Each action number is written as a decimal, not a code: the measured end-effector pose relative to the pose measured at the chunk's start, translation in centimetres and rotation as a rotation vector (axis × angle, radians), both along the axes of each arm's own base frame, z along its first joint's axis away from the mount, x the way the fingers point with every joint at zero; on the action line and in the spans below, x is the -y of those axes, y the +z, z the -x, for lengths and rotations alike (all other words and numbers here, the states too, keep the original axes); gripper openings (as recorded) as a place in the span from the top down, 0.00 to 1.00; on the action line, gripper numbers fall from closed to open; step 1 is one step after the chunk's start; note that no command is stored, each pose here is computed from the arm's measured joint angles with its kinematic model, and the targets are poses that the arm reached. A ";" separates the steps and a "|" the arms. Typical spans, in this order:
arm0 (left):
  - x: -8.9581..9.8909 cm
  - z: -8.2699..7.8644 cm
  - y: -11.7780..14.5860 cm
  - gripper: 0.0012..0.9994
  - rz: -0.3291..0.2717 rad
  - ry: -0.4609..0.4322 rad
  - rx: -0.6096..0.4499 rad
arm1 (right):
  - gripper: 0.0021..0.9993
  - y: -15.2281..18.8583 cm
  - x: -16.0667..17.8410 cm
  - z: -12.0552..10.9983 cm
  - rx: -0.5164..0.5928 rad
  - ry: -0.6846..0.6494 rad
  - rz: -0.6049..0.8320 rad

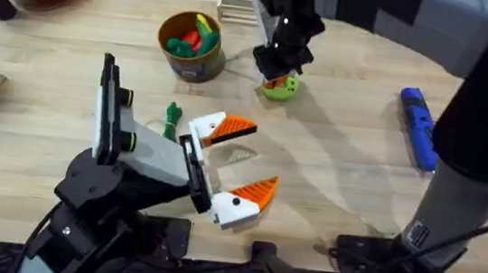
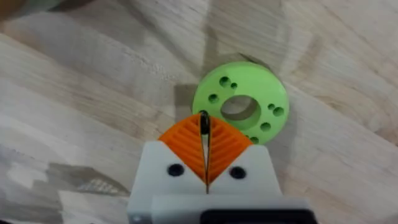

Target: Pick up the gripper from the table and insert it into the empty holder that is missing its gripper. Then pick up a screw, insert it into the mounting hole, and use the screwdriver to tighten it. Finally, clean up the table by picking up the vegetable and placing it into the bucket.

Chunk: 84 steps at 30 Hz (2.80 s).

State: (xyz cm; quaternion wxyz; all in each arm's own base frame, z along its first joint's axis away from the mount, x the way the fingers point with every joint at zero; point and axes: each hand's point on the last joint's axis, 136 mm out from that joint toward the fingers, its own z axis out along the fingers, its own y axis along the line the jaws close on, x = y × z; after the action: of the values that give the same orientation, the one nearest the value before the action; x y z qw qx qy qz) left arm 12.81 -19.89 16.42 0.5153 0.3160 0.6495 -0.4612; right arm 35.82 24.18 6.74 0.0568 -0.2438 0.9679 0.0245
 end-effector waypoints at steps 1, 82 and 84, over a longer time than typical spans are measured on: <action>0.0 0.0 0.0 0.01 0.000 0.000 0.000 | 0.99 0.5 0.0 -0.1 0.002 0.006 0.000; 0.0 0.1 0.0 0.01 -0.018 -0.006 0.045 | 0.99 16.8 -7.8 16.2 -0.118 0.286 -0.283; 0.0 0.1 0.0 0.01 -0.018 -0.009 0.045 | 0.99 16.6 -7.9 16.1 -0.118 0.286 -0.284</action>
State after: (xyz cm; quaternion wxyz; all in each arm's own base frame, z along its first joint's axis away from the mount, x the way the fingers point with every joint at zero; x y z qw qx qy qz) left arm 12.70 -19.94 16.43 0.5249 0.3337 0.6405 -0.4505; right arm 19.69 32.10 23.38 0.0297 -0.3662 0.9120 0.1826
